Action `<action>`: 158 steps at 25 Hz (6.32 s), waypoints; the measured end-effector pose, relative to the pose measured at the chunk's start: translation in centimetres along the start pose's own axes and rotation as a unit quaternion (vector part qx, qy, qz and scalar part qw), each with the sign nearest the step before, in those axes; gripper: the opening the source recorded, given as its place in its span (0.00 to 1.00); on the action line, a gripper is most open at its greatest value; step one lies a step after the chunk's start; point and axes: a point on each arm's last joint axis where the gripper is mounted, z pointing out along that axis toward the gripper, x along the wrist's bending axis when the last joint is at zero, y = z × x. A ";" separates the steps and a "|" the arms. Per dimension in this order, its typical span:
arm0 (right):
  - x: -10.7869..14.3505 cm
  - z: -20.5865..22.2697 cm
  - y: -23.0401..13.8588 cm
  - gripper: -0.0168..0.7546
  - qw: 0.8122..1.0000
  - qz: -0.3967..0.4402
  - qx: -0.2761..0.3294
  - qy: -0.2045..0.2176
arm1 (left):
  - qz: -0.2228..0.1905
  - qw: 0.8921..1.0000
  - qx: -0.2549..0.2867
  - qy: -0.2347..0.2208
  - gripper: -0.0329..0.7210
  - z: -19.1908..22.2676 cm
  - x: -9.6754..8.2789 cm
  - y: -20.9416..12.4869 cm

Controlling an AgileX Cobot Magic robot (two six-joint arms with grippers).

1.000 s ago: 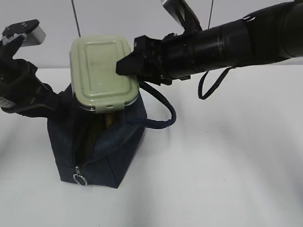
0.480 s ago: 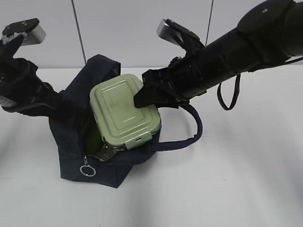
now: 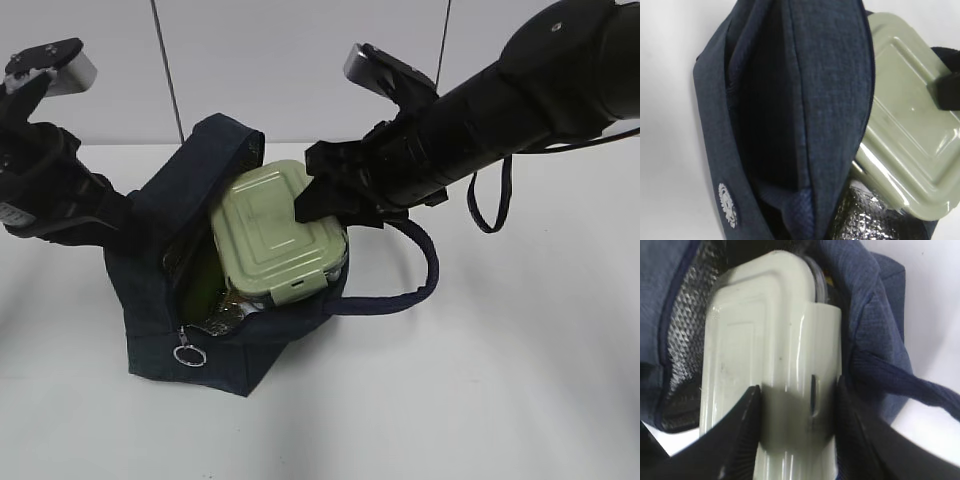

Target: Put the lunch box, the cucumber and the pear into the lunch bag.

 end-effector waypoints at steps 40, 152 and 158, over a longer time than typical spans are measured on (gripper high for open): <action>1.5 5.4 0.2 0.54 0.999 0.007 -0.019 0.038 | -0.014 1.000 -0.005 -0.013 0.05 0.0 -0.2 0.1; 4.2 -8.8 -4.5 0.61 0.987 -0.121 -0.089 -0.058 | 0.054 0.978 -0.190 0.071 0.54 -6.0 -2.0 -2.1; 2.4 -8.9 -7.9 0.58 0.983 -0.126 -0.098 -0.094 | 0.049 0.971 -0.217 0.091 0.52 -6.3 -2.0 -4.3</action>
